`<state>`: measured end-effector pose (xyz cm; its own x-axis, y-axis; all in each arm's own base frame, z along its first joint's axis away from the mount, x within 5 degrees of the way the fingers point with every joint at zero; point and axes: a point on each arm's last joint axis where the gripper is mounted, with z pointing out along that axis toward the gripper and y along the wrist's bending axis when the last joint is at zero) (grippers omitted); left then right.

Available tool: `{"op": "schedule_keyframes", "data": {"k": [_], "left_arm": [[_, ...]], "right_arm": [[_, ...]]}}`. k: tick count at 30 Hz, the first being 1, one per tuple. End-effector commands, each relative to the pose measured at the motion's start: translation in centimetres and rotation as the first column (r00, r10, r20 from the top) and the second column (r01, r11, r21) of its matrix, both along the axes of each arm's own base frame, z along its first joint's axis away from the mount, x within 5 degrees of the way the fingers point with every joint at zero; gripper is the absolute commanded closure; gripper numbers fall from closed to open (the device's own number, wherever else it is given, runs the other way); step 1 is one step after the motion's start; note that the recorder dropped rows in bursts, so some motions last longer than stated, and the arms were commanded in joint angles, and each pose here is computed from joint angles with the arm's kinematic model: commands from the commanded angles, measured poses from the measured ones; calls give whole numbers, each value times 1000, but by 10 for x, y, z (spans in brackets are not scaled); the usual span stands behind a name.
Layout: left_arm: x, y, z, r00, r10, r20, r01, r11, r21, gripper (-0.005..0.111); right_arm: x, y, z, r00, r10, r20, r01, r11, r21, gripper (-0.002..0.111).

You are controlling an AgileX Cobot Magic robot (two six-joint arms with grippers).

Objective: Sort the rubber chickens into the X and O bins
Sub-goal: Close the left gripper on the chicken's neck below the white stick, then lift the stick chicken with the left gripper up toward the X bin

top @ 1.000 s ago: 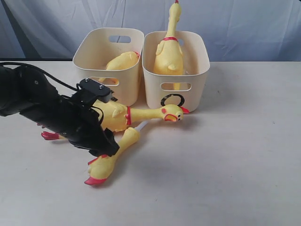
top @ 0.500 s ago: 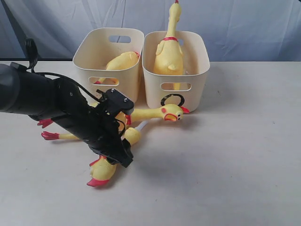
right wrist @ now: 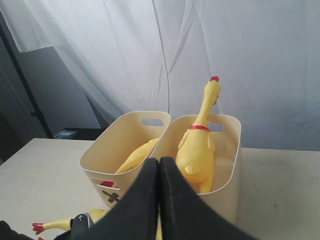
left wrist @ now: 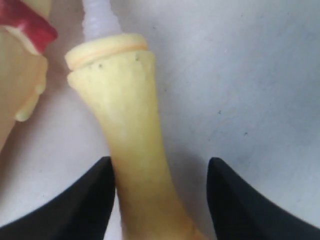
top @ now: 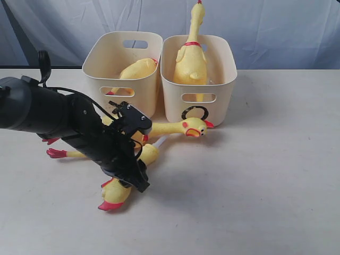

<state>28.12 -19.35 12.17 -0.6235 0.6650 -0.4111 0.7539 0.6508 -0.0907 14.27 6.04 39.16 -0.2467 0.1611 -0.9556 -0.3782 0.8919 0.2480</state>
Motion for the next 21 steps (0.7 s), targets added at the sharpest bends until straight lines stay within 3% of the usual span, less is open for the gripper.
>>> {"op": "schedule_keyframes", "data": {"k": [1,14,21], "left_arm": [[0,-1,-1,1000,-9,-3,9,1000,6,65],[-11,5,-5,986,-143,-87,150,985,90,105],[-25,12,-3,930,-272,-249,313,939,144,107]], "right_arm": [[-1,-1,-1,1000,-2,3,2,1000,-4,109],[-1,-1,-1,1000,-2,3,2,1000,-4,109],[-2,-1,-1,1000,0,-1,0,1000,-5,109]]}}
